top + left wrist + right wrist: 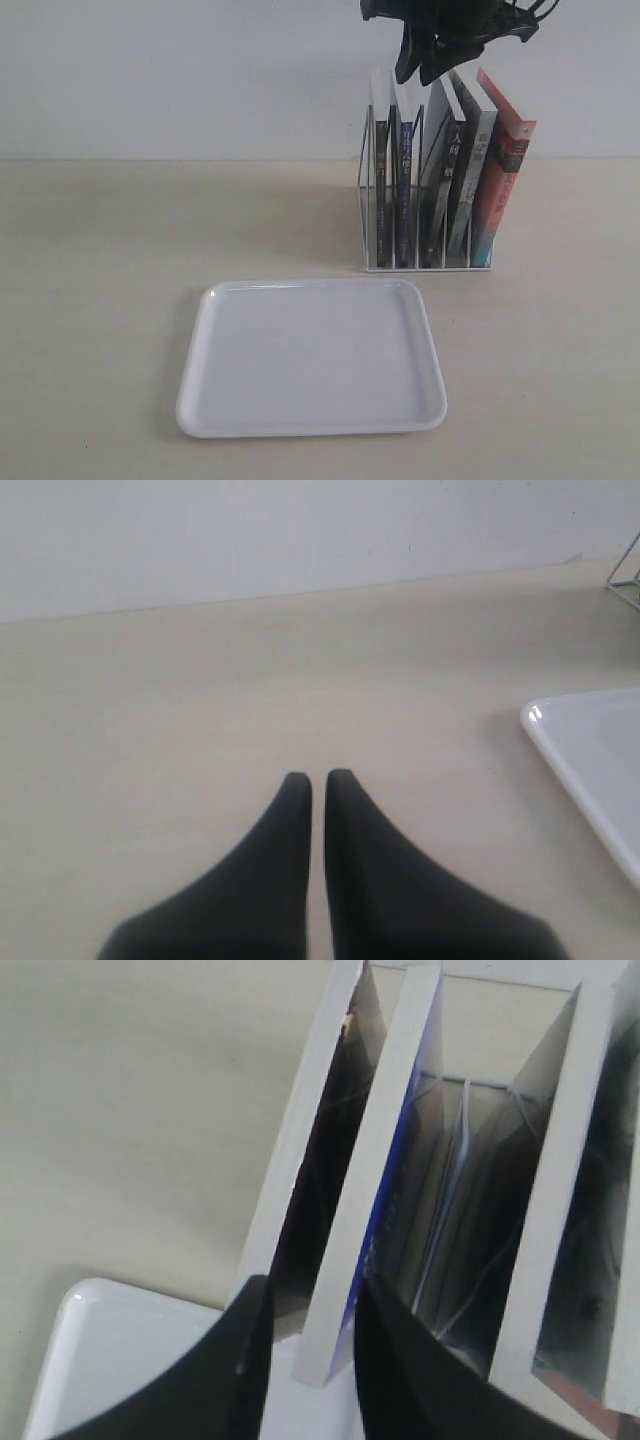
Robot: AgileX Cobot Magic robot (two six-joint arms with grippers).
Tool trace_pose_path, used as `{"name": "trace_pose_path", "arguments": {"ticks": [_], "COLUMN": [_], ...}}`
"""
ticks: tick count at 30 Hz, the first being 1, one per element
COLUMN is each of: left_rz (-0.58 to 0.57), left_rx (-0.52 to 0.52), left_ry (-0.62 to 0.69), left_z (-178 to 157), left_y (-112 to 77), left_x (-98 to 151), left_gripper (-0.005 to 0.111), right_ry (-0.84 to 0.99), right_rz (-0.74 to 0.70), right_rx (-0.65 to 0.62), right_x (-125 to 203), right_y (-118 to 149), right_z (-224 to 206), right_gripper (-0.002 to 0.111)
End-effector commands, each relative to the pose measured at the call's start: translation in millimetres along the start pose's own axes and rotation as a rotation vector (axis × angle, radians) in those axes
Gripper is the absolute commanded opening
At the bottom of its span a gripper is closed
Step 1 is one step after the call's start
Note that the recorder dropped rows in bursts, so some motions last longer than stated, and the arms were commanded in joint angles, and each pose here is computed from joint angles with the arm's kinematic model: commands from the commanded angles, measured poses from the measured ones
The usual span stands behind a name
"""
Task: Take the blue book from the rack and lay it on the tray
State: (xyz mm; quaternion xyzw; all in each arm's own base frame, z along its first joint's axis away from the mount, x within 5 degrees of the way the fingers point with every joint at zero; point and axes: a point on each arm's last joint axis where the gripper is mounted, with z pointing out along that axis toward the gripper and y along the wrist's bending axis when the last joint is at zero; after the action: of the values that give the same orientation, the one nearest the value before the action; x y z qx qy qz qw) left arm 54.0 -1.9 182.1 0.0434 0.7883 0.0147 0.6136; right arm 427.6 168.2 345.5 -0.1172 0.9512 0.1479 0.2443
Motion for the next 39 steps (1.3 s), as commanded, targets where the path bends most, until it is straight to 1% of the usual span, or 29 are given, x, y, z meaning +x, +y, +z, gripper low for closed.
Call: {"name": "trace_pose_path", "arguments": {"ticks": [1,14,28,32,34,35,37,39], "left_rz": [0.000,0.000,0.000,0.000,0.000,0.000,0.000,0.000], "left_rx": [-0.003,-0.003,-0.003,-0.003,-0.003,-0.003,-0.003,-0.003], "left_ry": [-0.022,-0.022,-0.022,-0.022,-0.022,-0.022,-0.022,-0.022], "left_z": [-1,-1,-1,-1,-1,-1,-1,-1], "left_y": [0.3,0.3,0.3,0.3,0.3,0.3,0.3,0.3], "left_x": [-3,-3,-3,-3,-3,-3,-3,-3], "left_gripper": [0.005,0.005,0.005,0.005,0.005,0.005,0.005,0.005], "right_ry": [0.011,0.020,0.108,0.119,0.119,0.119,0.123,0.127], "right_rz": [0.004,0.005,0.043,0.065,0.069,0.068,0.068,0.071], "right_rx": [0.007,0.015,0.034,0.039,0.043,0.045,0.045,0.046], "right_x": [0,0,7,9,9,9,9,9], "right_y": [-3,-5,-14,-15,-15,-16,-16,-16], "right_z": [13,24,63,68,68,68,68,68], "right_gripper": [0.027,0.027,0.027,0.027,0.023,0.018,0.002,0.000]}}
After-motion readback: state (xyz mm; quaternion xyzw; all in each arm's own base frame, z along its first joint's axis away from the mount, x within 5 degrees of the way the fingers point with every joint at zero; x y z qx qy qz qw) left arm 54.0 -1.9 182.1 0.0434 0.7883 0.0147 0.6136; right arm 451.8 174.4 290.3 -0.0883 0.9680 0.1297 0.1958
